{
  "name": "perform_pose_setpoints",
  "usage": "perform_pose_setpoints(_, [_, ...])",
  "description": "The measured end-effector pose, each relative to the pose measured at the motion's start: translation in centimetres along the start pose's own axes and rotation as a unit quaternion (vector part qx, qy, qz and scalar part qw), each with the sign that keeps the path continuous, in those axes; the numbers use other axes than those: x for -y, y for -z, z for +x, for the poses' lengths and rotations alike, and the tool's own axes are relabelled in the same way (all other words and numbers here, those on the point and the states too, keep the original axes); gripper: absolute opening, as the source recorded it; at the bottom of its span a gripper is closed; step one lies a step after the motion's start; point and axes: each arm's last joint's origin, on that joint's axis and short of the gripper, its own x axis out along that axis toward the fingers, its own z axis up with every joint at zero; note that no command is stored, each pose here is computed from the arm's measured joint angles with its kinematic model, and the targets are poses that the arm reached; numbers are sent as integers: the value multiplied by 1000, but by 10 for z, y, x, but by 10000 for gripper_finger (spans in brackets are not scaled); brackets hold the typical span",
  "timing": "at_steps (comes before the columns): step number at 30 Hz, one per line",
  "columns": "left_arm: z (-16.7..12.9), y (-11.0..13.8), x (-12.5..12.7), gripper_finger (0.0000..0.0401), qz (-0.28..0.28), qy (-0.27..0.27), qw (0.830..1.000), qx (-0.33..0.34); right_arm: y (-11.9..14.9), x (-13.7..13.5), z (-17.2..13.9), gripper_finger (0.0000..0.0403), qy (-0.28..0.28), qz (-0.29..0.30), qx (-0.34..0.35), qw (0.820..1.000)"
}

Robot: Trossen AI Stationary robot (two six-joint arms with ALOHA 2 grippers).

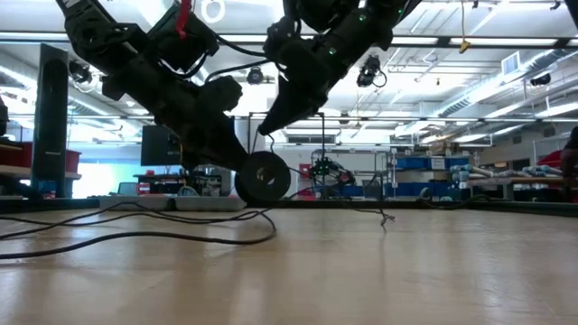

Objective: Coil cords
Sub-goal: Coil the black wire onto the spool

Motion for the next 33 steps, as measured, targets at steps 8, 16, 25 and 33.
perform_pose_setpoints(8, [0, -1, 1, 0, 0, 12, 1000, 3, 15, 4, -2, 1, 69, 4, -79, 995])
perform_pose_setpoints(16, [0, -7, 4, 0, -4, 30, 999, 33, 34, -1, -4, 27, 10, 24, -166, 986])
perform_pose_setpoints(25, [-7, -17, 6, 0, -13, 26, 997, 75, 58, -16, 5, 85, -9, 66, -179, 982])
perform_pose_setpoints(33, [-27, -29, 4, 0, -9, -10, 992, 123, 84, -38, 19, 90, 36, 86, -112, 989])
